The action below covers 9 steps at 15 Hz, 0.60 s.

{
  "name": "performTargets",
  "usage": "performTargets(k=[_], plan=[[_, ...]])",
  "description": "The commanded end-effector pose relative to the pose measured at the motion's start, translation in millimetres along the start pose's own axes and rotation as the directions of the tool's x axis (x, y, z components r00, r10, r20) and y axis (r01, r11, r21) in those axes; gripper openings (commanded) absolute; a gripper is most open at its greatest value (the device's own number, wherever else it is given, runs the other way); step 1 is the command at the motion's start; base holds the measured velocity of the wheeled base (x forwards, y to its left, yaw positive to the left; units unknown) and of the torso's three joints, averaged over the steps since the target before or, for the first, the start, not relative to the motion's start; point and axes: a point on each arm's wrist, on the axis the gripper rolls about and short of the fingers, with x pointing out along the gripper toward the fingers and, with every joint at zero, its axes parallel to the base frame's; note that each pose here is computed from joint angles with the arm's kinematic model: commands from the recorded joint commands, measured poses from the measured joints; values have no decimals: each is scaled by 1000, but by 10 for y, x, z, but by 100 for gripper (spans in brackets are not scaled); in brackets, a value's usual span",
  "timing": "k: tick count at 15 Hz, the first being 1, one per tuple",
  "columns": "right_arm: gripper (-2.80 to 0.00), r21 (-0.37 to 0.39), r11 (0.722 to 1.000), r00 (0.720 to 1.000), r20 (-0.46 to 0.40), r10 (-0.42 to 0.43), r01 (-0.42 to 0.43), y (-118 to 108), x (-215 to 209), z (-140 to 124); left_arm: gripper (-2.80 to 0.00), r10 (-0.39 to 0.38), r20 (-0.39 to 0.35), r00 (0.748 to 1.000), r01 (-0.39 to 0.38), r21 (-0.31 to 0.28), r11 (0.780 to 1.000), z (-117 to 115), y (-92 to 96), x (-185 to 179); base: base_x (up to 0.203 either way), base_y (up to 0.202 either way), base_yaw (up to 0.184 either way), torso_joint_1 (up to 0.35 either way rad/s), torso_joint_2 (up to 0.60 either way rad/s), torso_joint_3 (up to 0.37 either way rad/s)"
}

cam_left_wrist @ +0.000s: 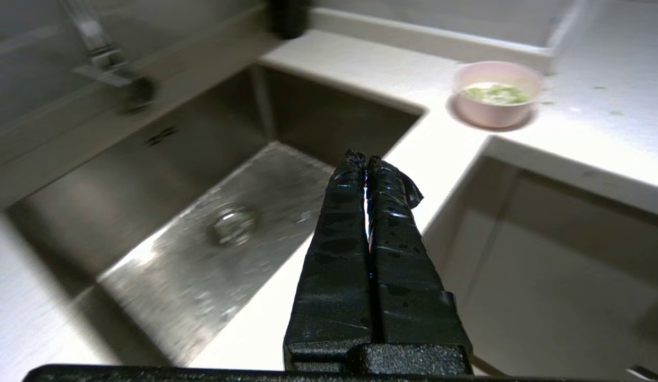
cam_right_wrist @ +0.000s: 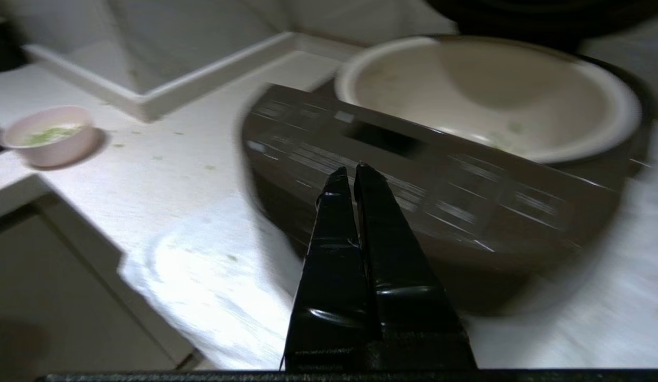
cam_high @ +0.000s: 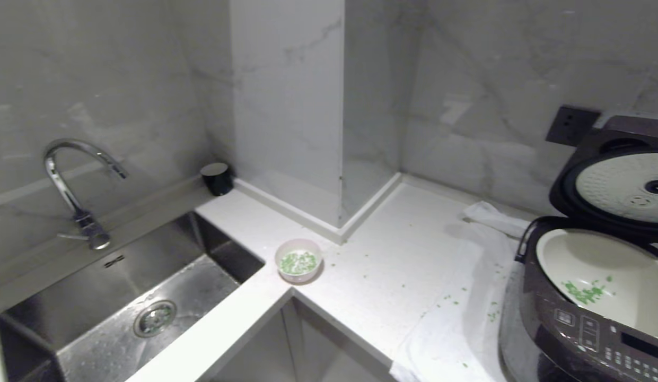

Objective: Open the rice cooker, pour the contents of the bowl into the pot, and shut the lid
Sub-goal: Pour the water from the bowl into the rice cooker

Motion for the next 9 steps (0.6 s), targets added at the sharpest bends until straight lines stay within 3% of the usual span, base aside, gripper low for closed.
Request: performTargets(k=[1,9], plan=[[-280,0,1000,1000,0,2,-2,0,0,0,-280,2,-2,1000,-2,0,1000,0,0,1,-5,9,-184,-1,14,7],[-280,0,1000,1000,1,1,-1,0,0,1,-280,3,-2,1000,-3,-1,1000,0,1,1,3,9,-171,1,2,3]])
